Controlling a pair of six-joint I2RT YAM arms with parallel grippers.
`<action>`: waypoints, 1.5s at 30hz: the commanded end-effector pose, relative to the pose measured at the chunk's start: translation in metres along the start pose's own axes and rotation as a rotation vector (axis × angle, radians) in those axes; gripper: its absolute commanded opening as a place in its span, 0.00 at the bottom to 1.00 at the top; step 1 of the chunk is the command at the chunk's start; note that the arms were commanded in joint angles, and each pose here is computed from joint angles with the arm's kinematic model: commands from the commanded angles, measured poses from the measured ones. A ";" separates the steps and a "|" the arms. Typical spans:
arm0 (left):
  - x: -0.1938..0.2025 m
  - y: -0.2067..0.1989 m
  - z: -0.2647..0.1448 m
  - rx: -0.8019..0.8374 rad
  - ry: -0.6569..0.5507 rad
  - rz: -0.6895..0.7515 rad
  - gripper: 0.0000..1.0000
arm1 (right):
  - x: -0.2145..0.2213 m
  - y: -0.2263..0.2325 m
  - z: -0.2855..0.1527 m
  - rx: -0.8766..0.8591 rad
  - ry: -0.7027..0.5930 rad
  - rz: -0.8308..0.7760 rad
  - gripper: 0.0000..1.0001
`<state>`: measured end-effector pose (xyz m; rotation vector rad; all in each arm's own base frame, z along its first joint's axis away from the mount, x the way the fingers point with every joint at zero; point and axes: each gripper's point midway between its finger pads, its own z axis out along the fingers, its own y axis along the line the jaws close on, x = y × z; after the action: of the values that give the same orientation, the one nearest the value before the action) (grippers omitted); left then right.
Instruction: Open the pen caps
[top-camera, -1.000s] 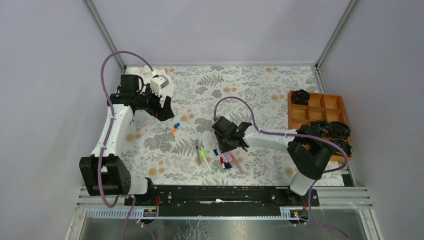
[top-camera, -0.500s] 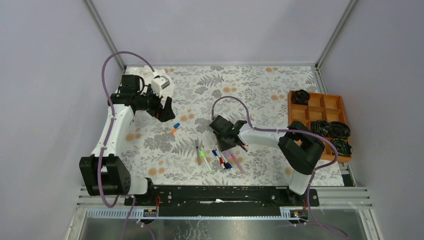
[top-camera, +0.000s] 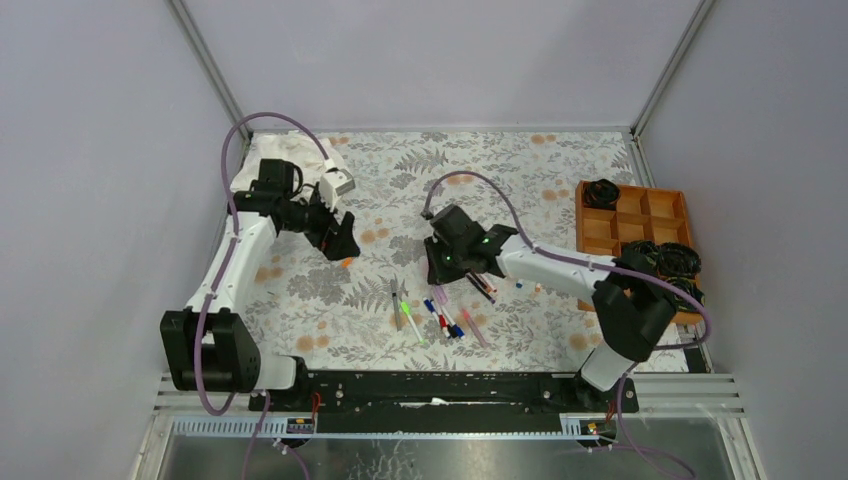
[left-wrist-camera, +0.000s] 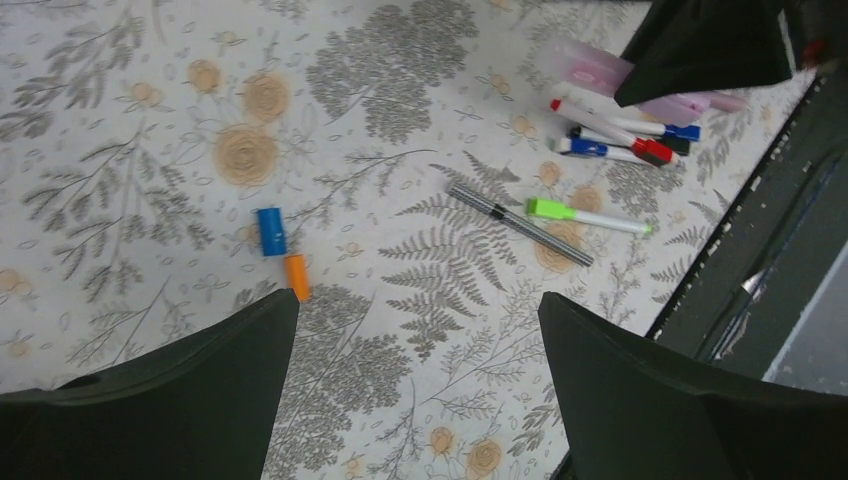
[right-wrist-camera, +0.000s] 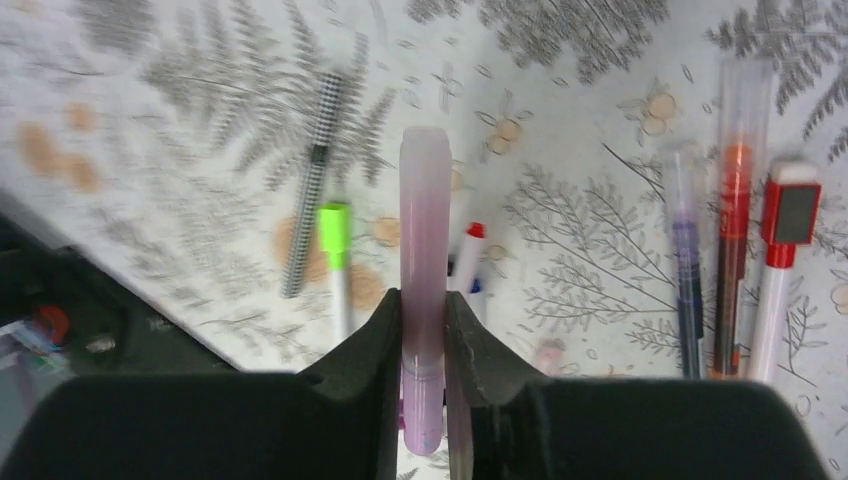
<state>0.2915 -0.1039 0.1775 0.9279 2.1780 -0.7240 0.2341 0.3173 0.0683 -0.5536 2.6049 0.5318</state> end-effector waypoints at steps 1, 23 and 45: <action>0.001 -0.037 0.003 0.116 -0.012 0.079 0.98 | -0.047 0.052 -0.054 -0.327 -0.111 -0.022 0.00; -0.001 -0.154 0.003 0.529 0.012 0.282 0.72 | -0.023 0.137 -0.130 -0.937 0.112 -0.154 0.01; 0.007 -0.166 0.010 0.605 0.088 0.306 0.00 | 0.005 0.132 -0.120 -0.917 0.208 -0.158 0.48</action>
<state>0.1547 -0.2025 0.1943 1.5454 1.9203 -1.2725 0.1527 0.3832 0.1945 -1.0823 2.3441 1.6345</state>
